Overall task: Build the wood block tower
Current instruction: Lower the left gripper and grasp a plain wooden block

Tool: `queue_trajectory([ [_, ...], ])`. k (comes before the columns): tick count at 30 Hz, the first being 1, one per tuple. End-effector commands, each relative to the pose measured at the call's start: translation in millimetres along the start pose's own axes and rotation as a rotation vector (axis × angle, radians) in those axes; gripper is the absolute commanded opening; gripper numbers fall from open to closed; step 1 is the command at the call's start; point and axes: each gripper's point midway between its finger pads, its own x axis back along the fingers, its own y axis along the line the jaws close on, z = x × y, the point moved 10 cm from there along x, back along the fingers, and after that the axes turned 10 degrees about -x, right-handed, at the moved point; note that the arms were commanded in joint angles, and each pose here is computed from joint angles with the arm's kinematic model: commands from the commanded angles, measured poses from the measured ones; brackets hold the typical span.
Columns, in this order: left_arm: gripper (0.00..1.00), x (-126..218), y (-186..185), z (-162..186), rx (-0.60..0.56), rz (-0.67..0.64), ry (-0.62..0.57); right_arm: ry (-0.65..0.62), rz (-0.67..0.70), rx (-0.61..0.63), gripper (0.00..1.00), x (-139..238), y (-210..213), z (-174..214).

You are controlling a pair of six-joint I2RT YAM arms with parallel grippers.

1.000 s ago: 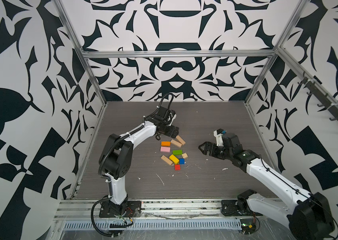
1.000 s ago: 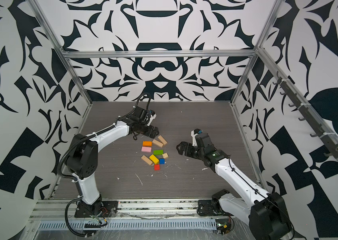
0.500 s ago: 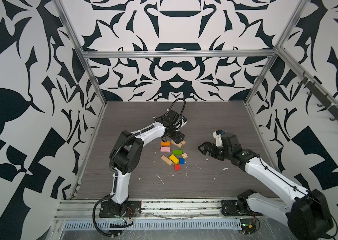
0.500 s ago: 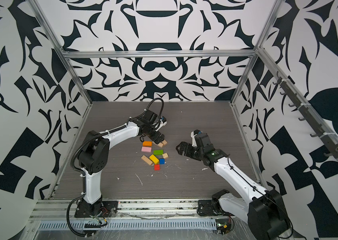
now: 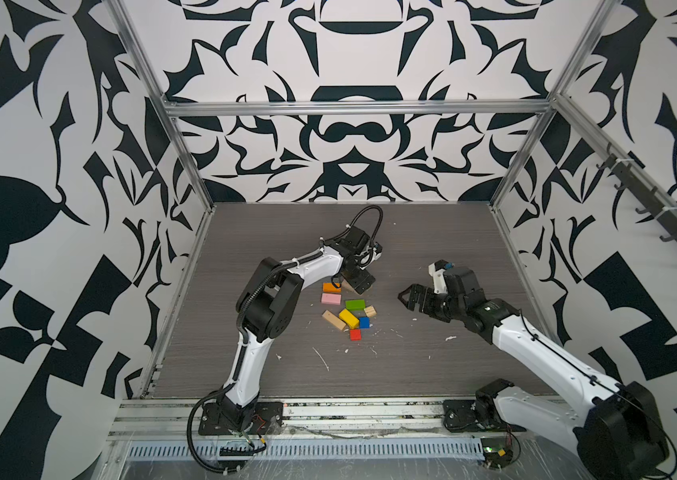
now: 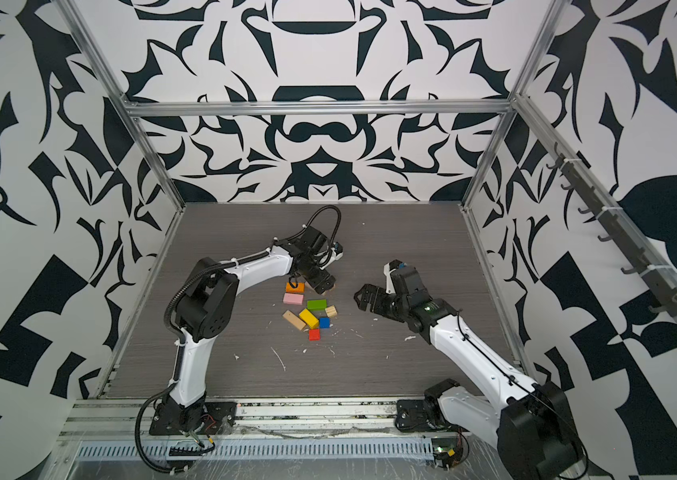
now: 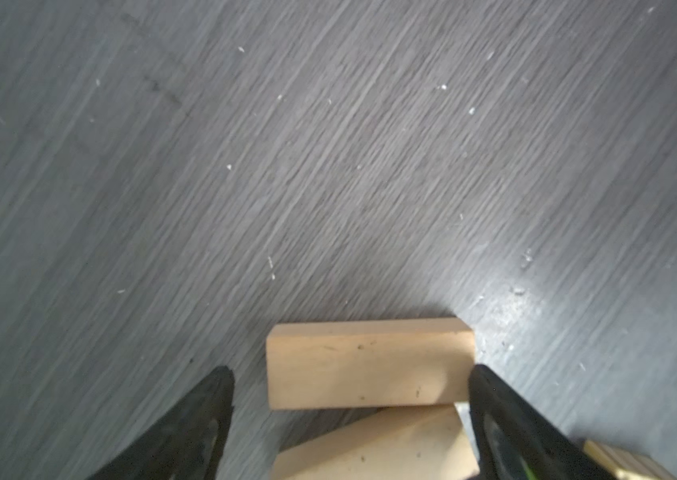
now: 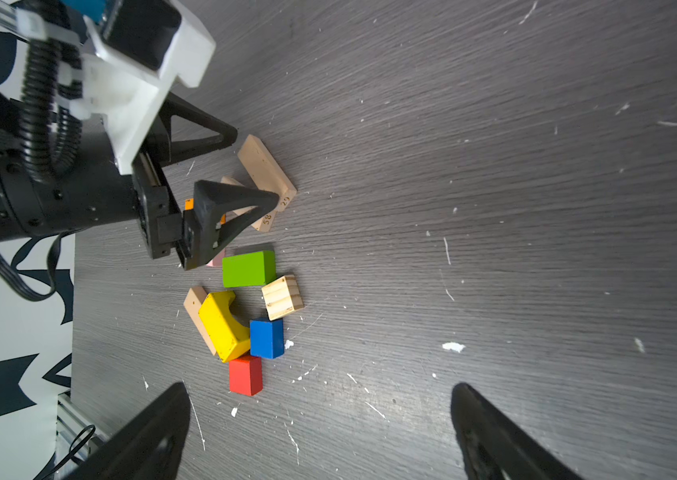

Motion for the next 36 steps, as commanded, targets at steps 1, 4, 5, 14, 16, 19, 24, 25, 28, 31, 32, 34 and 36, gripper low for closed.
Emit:
queue_trajectory([
  [1, 0.91, -7, -2, -1, -0.017, 0.02, 0.03, -0.033, -0.012, 0.023, 1.0, 5, 7, -5],
  [4, 0.91, -10, -3, -2, -0.015, 0.027, 0.035, -0.035, -0.012, 0.025, 1.0, 6, 7, -5],
  [5, 0.91, -11, -3, -2, -0.014, 0.026, 0.039, -0.037, -0.011, 0.025, 1.0, 6, 7, -5],
  [14, 0.94, -13, -4, 1, 0.083, -0.026, 0.068, -0.035, -0.004, 0.028, 1.0, 6, 5, -3],
  [16, 0.96, -12, -4, 2, 0.126, -0.032, 0.065, -0.034, -0.004, 0.028, 1.0, 6, 4, -3],
  [19, 0.99, -11, -5, 1, 0.178, -0.03, 0.064, -0.036, -0.006, 0.028, 1.0, 6, 5, -3],
  [24, 0.99, -16, -9, 1, 0.229, -0.019, 0.068, -0.038, -0.003, 0.026, 1.0, 8, 4, -3],
  [25, 1.0, -16, -9, 1, 0.231, -0.019, 0.071, -0.037, -0.001, 0.024, 1.0, 8, 4, -2],
  [28, 1.0, -18, -12, 1, 0.238, -0.053, 0.088, -0.04, -0.001, 0.023, 1.0, 8, 4, -2],
  [31, 0.99, -20, -13, 2, 0.258, -0.094, 0.114, -0.04, -0.001, 0.022, 1.0, 9, 4, -2],
  [32, 0.98, -21, -13, 3, 0.268, -0.105, 0.124, -0.038, 0.0, 0.022, 1.0, 9, 4, -2],
  [34, 0.97, -23, -13, 4, 0.288, -0.113, 0.132, -0.039, 0.001, 0.021, 1.0, 9, 4, -2],
  [36, 0.95, -24, -14, 4, 0.302, -0.107, 0.133, -0.037, 0.0, 0.021, 1.0, 10, 4, -1],
])
